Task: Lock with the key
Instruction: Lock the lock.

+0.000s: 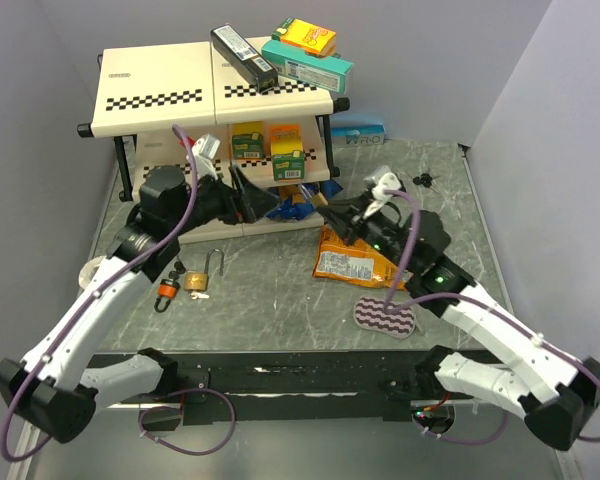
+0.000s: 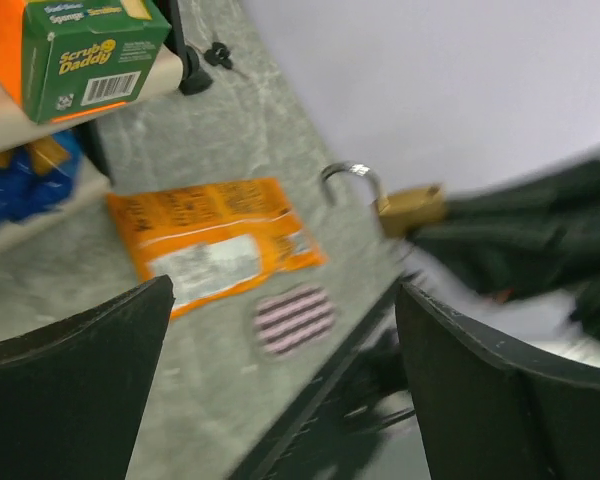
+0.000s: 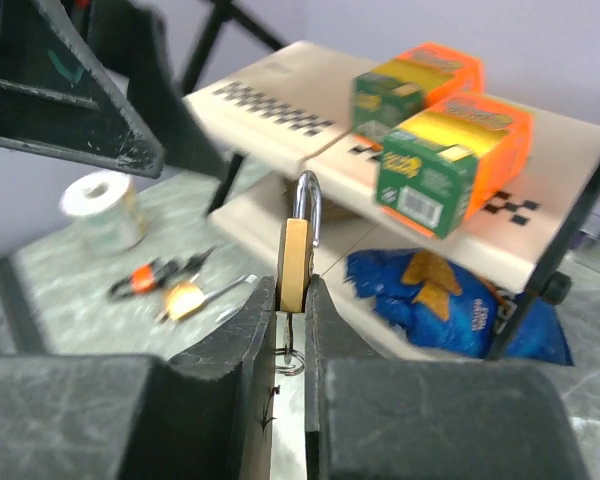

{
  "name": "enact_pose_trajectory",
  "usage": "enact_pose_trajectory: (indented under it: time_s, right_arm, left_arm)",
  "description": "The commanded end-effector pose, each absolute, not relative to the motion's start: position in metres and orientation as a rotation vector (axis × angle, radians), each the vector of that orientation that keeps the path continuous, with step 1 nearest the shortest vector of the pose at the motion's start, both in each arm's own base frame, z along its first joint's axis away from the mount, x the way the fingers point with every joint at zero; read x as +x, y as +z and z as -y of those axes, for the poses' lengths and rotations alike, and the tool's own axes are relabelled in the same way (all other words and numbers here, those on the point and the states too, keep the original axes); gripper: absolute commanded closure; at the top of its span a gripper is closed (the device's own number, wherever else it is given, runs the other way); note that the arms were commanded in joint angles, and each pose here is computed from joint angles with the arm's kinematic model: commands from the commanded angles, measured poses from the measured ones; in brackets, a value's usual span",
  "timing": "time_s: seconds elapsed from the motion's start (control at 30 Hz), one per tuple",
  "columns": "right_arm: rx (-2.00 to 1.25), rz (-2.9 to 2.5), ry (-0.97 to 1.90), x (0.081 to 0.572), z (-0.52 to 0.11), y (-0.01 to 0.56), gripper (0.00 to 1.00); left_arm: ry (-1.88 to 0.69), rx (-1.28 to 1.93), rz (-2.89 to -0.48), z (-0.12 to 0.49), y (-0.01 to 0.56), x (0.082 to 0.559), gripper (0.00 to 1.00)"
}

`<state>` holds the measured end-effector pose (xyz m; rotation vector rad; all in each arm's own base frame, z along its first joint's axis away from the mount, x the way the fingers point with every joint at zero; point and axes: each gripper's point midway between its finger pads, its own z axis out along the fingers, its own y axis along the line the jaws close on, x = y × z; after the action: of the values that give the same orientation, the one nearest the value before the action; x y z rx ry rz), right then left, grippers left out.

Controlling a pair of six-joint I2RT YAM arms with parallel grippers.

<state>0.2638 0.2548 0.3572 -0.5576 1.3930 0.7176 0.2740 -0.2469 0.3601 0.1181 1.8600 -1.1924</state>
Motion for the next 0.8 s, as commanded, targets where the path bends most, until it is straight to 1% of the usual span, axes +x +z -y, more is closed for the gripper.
enact_pose_trajectory:
  time_s: [0.0,0.03,0.07,0.1,0.17,0.2,0.27,0.3,0.4,0.43,0.53,0.6,0.77]
  right_arm:
    - [-0.765,-1.357,0.874,0.22,-0.251,0.357,1.0]
    - [-0.796,-1.397,0.907,0.213,-0.25,0.348,1.0]
    - [-0.842,-1.393,0.962,0.201,-0.251,0.347,1.0]
    - [-0.863,-1.406,0.979,0.198,-0.246,0.343,1.0]
    - [-0.946,-1.428,1.057,0.18,-0.246,0.336,1.0]
    - [-0.972,-1.425,1.076,0.175,-0.245,0.336,1.0]
    - [-1.057,-1.428,1.151,0.157,-0.246,0.328,1.0]
    - [-1.094,-1.422,1.161,0.153,-0.246,0.325,1.0]
    - [-1.146,-1.418,1.201,0.142,-0.246,0.319,1.0]
    - [-1.155,-1.412,1.206,0.141,-0.246,0.319,1.0]
    - [-1.179,-1.396,1.222,0.137,-0.247,0.322,1.0]
    - [-1.189,-1.401,1.231,0.136,-0.247,0.322,1.0]
    - [-1.204,-1.386,1.227,0.133,-0.246,0.32,1.0]
  left_arm:
    - [-0.976,0.651,-1.669,0.233,0.356,0.239,0.04]
    - [-0.955,0.726,-1.642,0.232,0.352,0.232,0.04]
    - [-0.918,0.852,-1.562,0.232,0.355,0.224,0.04]
    - [-0.909,0.903,-1.569,0.23,0.35,0.218,0.03]
    - [-0.882,1.032,-1.489,0.233,0.349,0.211,0.01]
    - [-0.893,1.063,-1.481,0.234,0.349,0.206,0.03]
    - [-0.928,1.159,-1.441,0.243,0.345,0.196,0.1]
    - [-0.961,1.216,-1.426,0.253,0.343,0.183,0.12]
    - [-0.945,1.328,-1.363,0.27,0.333,0.17,0.16]
    - [-0.926,1.343,-1.325,0.274,0.335,0.17,0.18]
    - [-0.914,1.369,-1.308,0.286,0.326,0.169,0.29]
    - [-0.945,1.397,-1.294,0.293,0.324,0.161,0.31]
    - [-0.998,1.446,-1.28,0.305,0.315,0.146,0.41]
